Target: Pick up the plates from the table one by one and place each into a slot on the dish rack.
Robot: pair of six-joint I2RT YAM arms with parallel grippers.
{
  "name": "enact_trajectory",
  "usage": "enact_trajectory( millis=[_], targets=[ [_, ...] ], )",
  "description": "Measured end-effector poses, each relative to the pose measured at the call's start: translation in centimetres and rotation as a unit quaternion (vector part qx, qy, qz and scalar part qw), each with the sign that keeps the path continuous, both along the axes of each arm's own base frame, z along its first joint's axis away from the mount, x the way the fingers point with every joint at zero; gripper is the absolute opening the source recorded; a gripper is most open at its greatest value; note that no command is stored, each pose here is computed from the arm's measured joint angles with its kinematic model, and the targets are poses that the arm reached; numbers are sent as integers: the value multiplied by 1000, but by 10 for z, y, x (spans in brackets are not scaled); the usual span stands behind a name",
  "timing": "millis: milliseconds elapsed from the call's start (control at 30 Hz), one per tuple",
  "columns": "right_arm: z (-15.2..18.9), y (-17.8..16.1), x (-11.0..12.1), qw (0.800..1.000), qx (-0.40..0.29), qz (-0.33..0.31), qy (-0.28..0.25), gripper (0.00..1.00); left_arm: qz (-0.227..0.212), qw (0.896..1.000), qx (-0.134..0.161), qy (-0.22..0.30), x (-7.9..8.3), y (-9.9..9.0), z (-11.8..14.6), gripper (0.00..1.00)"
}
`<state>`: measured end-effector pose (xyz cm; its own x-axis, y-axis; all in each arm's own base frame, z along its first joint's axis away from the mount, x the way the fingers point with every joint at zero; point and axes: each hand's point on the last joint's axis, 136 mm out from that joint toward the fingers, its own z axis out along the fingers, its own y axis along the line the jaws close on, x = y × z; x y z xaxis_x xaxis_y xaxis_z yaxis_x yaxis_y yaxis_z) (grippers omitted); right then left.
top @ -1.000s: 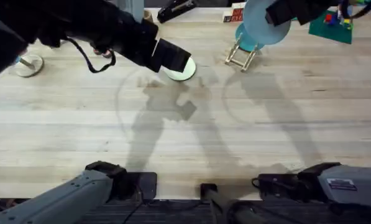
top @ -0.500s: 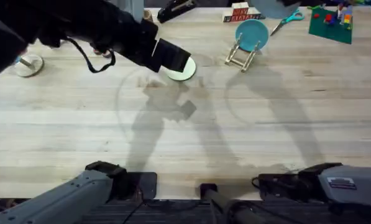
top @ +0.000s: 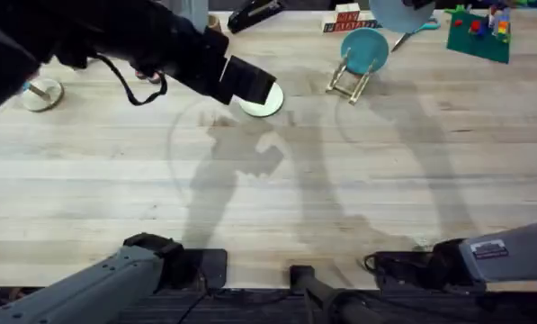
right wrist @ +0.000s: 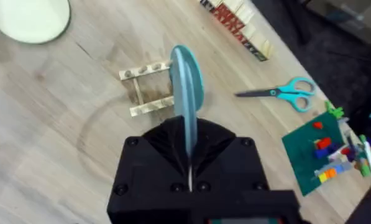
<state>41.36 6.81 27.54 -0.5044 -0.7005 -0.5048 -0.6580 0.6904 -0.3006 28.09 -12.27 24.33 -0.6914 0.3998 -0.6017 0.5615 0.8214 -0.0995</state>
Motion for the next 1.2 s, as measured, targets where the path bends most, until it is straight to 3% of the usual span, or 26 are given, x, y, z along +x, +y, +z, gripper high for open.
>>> enact_trajectory(
  millis=[400, 1200],
  targets=[
    [-36, 10, 19, 999, 7, 39, 33, 27, 0, 1000, 0, 0, 0, 0, 0, 993],
    [-40, 12, 24, 997, -8, 70, 25, 28, 0, 1000, 0, 0, 0, 0, 0, 992]
  ],
)
